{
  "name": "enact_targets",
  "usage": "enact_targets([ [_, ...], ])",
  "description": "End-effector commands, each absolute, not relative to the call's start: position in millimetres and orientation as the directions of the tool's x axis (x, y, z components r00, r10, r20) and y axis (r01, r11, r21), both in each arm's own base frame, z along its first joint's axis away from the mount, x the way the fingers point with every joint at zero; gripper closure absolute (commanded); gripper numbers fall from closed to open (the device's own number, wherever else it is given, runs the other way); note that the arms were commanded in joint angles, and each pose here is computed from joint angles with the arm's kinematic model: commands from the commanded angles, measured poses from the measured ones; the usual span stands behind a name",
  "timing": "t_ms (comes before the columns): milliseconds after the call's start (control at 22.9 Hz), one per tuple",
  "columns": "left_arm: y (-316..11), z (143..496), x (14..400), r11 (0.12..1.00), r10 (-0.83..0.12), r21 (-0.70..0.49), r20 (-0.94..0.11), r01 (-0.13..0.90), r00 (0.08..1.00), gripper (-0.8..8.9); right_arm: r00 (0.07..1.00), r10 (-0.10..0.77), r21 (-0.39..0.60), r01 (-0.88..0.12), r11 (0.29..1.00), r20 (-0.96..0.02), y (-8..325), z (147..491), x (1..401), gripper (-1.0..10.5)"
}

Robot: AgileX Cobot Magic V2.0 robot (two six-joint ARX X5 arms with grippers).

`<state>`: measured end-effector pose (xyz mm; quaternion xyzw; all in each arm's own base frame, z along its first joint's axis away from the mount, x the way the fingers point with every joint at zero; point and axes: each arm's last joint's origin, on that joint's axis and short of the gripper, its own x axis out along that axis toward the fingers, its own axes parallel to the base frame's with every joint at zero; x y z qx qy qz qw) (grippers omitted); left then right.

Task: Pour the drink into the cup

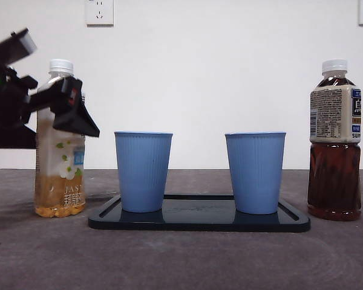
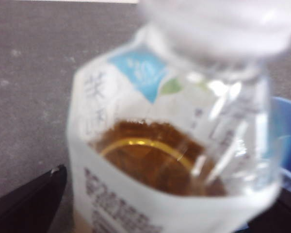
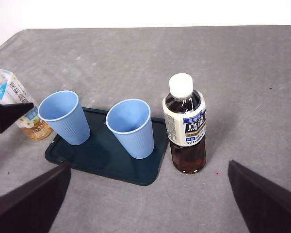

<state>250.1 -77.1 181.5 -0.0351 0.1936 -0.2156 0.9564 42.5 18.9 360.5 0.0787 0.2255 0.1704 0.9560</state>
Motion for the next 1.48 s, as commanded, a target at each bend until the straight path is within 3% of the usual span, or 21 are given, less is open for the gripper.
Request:
enact_targets([
  [44,-78.9,176.5,253.8,0.904,-0.427,-0.138,-0.351,0.405,0.833,2.89,0.846,0.373,0.242,-0.298,0.923,-0.381,18.8,366.1,41.4,4.3],
  [611,-80.0,174.3,257.9,0.903,-0.43,-0.133,-0.325,0.409,0.843,5.76,0.856,0.376,0.252,-0.301,0.92,-0.353,19.2,368.8,42.4,4.3],
  [1091,-78.2,201.6,241.9,0.898,-0.438,-0.125,-0.335,0.421,0.834,5.76,0.859,0.377,0.251,-0.303,0.919,-0.346,19.3,369.5,42.7,4.3],
  [1483,-82.1,269.0,224.9,0.887,-0.436,-0.116,-0.53,0.447,0.727,5.78,0.863,0.379,0.253,-0.305,0.918,-0.333,19.5,370.7,43.1,4.3],
])
